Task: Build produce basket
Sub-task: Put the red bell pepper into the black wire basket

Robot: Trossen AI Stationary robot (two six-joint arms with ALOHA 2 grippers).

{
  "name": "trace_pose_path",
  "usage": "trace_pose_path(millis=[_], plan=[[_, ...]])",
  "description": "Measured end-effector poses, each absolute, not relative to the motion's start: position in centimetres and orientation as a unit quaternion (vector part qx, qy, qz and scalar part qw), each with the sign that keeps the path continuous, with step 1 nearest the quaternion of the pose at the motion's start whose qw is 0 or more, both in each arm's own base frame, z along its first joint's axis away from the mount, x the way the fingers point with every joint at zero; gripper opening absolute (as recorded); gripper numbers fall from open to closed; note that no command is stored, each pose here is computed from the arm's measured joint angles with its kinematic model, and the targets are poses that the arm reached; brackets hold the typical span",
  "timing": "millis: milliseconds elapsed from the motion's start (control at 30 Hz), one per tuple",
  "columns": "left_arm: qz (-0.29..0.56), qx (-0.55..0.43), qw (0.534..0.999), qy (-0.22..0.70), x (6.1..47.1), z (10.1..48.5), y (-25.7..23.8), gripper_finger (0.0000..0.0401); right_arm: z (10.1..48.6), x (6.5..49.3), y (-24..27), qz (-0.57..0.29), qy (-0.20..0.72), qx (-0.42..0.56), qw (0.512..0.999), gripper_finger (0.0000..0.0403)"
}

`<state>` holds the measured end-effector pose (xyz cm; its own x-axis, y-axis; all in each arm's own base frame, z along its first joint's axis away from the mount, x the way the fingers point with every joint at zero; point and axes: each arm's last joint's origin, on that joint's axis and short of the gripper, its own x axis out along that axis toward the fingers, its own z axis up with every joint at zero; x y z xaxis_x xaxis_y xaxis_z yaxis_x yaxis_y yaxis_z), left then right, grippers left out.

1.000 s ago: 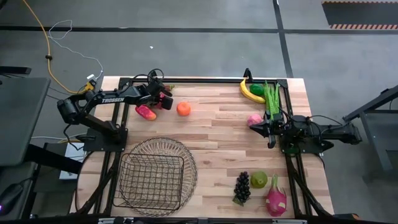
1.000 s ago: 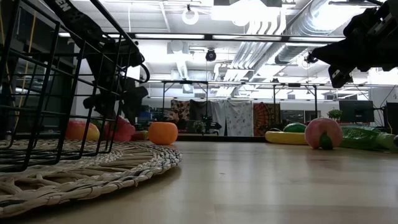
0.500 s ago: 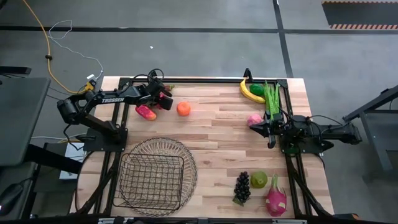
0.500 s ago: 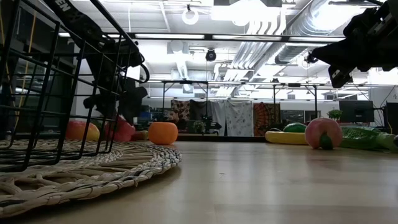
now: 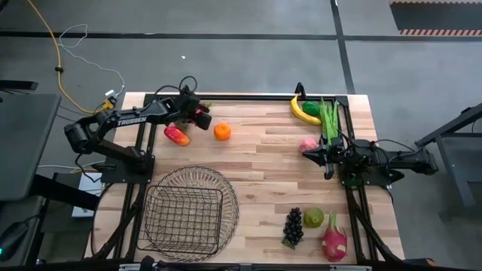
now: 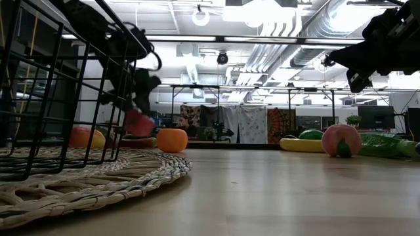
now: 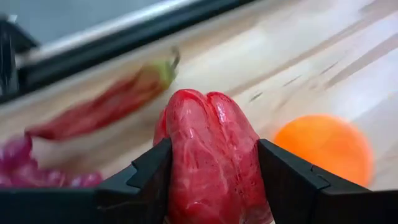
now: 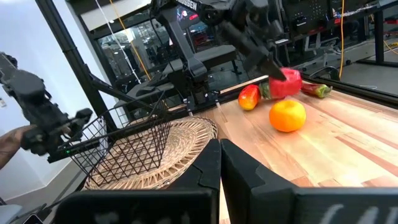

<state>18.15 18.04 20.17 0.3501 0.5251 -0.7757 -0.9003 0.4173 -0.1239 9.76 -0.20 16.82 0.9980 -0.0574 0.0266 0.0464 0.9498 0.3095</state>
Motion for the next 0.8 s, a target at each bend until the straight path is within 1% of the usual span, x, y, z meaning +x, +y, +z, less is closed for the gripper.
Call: trace_pose_path(millis=[100,233,400,533,633,800], plan=[[0.438,-0.265,0.804,0.302,18.1,22.3,17.5,0.0197,16.8,9.8,-0.2,-0.026,-0.018,0.156,0.987,0.0000],[0.377,-0.233,0.860,0.253,18.3,25.1,15.5,0.0197,16.8,9.8,-0.2,-0.026,-0.018,0.156,0.987,0.0000],[0.298,-0.190,0.916,0.191,18.8,28.2,11.5,0.0197,16.8,9.8,-0.2,-0.026,-0.018,0.156,0.987,0.0000],[0.240,-0.159,0.946,0.146,19.1,30.2,7.7,0.0197,16.8,9.8,-0.2,-0.026,-0.018,0.156,0.987,0.0000],[0.202,-0.139,0.963,0.116,19.4,30.7,4.8,0.0197,16.8,9.8,-0.2,-0.026,-0.018,0.156,0.987,0.0000],[0.141,-0.120,0.979,0.079,19.8,30.0,0.2,0.0197,16.8,9.8,-0.2,-0.026,-0.018,0.156,0.987,0.0000]])
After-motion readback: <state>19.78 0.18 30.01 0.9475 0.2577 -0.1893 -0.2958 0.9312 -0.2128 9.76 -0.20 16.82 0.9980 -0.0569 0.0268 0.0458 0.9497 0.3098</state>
